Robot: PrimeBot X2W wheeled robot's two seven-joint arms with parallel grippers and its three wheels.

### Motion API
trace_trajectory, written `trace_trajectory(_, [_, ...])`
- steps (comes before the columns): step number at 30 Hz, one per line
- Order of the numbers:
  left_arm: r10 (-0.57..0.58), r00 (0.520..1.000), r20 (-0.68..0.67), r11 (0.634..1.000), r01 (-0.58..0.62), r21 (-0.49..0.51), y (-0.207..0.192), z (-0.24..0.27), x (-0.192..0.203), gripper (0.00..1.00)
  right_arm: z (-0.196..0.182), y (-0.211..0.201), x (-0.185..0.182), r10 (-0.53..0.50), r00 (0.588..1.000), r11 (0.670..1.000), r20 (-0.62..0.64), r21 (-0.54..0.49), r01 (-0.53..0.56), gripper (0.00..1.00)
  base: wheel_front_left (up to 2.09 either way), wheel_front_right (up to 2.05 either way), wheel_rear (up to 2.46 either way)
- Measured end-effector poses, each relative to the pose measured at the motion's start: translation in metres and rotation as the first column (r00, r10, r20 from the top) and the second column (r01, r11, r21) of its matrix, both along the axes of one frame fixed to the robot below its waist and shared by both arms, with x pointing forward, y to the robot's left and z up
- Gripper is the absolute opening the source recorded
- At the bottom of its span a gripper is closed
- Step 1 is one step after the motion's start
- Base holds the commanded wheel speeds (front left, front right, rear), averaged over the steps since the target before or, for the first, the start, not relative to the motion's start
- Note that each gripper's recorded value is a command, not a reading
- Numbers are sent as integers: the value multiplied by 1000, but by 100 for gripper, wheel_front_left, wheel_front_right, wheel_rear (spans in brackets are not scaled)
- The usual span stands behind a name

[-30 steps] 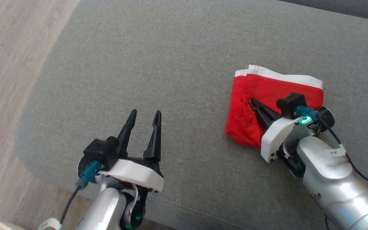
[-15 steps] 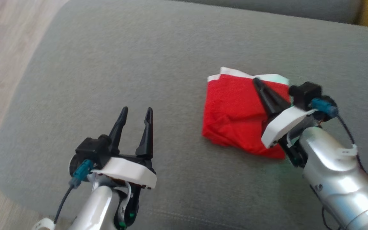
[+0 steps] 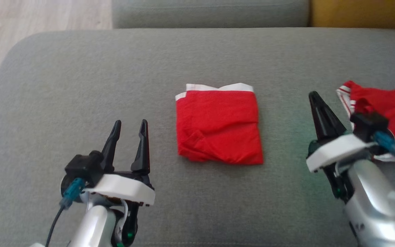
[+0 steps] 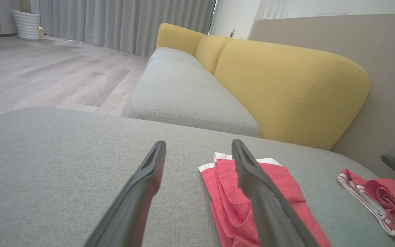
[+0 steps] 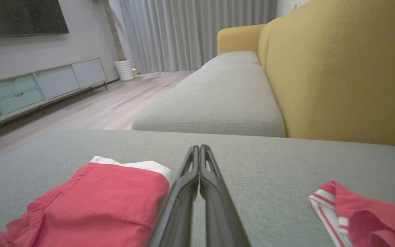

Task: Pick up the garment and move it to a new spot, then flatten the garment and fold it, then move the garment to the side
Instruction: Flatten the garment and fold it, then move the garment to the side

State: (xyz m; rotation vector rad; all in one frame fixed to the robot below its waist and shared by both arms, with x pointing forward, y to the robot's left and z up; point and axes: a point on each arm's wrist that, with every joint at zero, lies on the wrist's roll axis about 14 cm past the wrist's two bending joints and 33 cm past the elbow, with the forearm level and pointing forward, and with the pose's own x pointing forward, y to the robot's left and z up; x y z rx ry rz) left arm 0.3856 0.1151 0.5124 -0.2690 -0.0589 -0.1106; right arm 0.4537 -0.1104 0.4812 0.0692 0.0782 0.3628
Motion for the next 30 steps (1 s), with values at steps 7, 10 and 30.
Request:
trace_trajectory(7, [-20,1000,-24,1000,20,-11,-7,-7,-7,100,-6,-29,-33,-127,992,991,10,30,127,100,0,0,0])
trace_trajectory(10, [-11,998,-55,1000,11,-7,-5,-17,-13,100,-15,-30,-50,-143,990,990,-5,17,143,100,0,0,0])
trace_trajectory(30, [36,995,-91,999,-35,9,8,-30,-18,100,-23,5,-44,-75,996,996,-55,38,77,100,0,0,0])
